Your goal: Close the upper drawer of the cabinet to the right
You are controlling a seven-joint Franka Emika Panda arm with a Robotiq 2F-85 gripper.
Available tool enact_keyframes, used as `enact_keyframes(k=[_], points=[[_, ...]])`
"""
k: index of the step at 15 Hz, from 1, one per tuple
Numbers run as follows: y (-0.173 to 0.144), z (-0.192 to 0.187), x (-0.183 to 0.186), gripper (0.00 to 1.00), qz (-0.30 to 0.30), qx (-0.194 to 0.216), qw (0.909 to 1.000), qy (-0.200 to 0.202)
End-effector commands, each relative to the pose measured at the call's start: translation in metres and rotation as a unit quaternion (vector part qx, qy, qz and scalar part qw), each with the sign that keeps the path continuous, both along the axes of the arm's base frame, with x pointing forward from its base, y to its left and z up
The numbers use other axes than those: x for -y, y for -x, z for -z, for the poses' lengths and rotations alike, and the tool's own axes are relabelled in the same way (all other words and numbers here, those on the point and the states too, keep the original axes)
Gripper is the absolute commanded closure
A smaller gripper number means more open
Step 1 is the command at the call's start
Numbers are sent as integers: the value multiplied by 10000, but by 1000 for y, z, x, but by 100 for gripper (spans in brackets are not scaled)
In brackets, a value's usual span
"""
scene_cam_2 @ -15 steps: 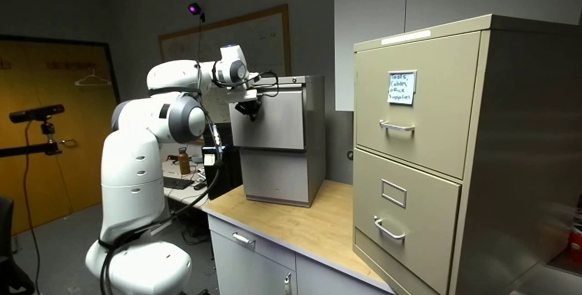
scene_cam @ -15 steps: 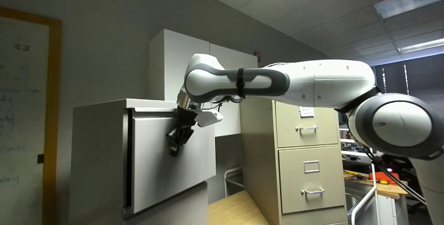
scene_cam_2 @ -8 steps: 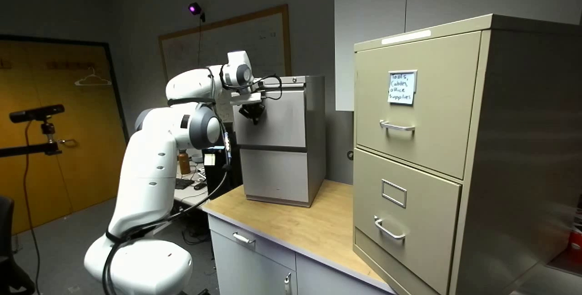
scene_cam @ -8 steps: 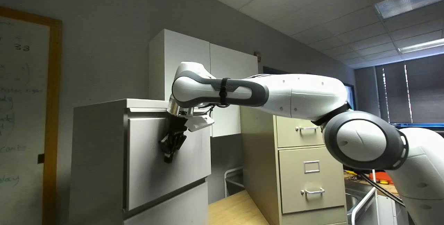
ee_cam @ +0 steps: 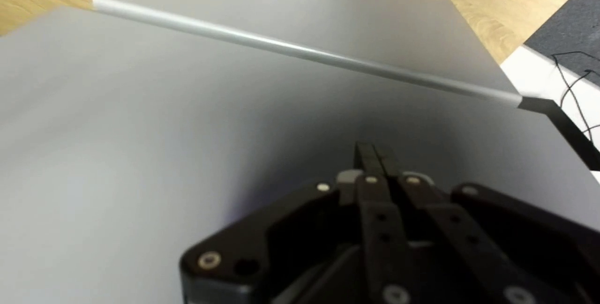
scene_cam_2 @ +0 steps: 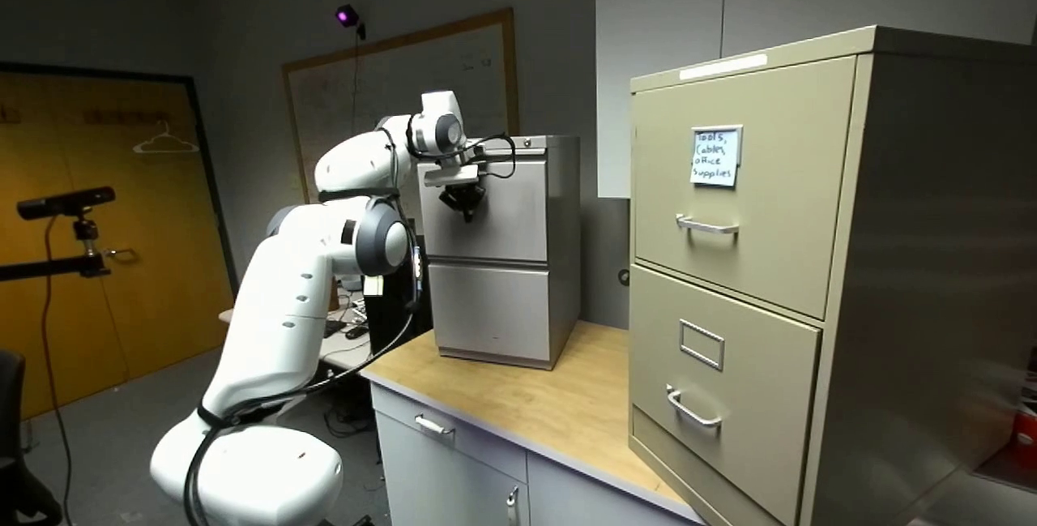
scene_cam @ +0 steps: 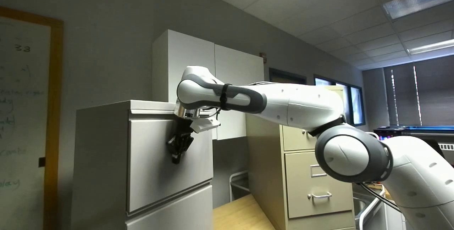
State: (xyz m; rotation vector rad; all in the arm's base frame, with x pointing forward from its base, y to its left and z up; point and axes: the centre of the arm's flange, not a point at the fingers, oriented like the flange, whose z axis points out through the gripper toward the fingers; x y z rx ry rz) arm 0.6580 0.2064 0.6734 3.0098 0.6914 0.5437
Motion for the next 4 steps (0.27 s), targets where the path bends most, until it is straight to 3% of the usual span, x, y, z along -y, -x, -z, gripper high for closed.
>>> enact_keyframes(k=[1,4], points=[[-38,-27,5,96,56,146,9999,-67],[-35,-28,11,98,93,93,9999,26]])
